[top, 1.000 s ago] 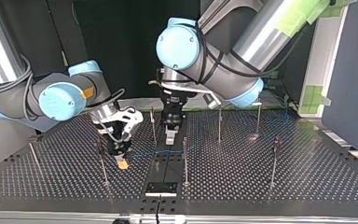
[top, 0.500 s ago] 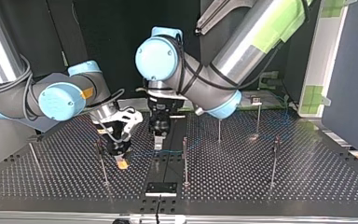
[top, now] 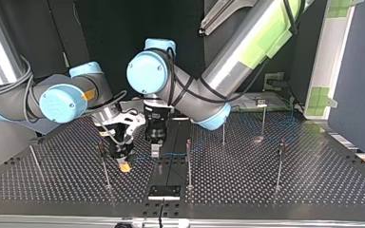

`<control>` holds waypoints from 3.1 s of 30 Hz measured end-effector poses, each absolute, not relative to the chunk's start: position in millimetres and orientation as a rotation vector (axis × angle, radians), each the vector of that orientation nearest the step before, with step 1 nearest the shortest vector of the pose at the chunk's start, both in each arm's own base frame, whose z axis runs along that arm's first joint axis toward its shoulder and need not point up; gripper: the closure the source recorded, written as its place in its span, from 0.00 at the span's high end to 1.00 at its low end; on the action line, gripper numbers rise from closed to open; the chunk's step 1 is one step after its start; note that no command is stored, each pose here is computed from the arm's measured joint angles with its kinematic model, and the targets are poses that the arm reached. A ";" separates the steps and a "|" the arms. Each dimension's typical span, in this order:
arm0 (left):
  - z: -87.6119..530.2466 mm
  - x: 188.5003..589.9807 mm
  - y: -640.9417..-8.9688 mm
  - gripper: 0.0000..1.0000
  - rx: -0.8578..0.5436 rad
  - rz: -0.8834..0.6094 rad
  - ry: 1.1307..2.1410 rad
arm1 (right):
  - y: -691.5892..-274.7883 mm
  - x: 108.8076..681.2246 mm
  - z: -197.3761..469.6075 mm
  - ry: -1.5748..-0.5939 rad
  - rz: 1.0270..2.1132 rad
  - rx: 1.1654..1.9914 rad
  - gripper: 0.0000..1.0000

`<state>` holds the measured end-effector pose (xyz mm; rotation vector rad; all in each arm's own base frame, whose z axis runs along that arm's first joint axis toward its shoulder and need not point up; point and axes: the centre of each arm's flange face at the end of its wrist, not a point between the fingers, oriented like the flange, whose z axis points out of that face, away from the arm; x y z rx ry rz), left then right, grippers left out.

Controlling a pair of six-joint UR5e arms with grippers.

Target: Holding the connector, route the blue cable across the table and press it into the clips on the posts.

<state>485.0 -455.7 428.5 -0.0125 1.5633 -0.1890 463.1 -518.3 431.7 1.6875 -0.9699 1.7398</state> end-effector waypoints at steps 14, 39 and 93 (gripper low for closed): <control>426.0 521.4 -451.5 1.00 -0.077 -0.161 1.523 | -518.3 463.2 431.6 -0.970 1.740 1.688 0.00; 414.0 534.6 -448.6 0.08 -0.097 -0.147 1.524 | -517.9 463.3 431.7 -0.972 1.745 1.691 0.00; 327.9 473.3 -434.6 0.00 -0.170 -0.103 1.532 | -481.3 445.8 327.7 -1.071 1.541 1.896 0.00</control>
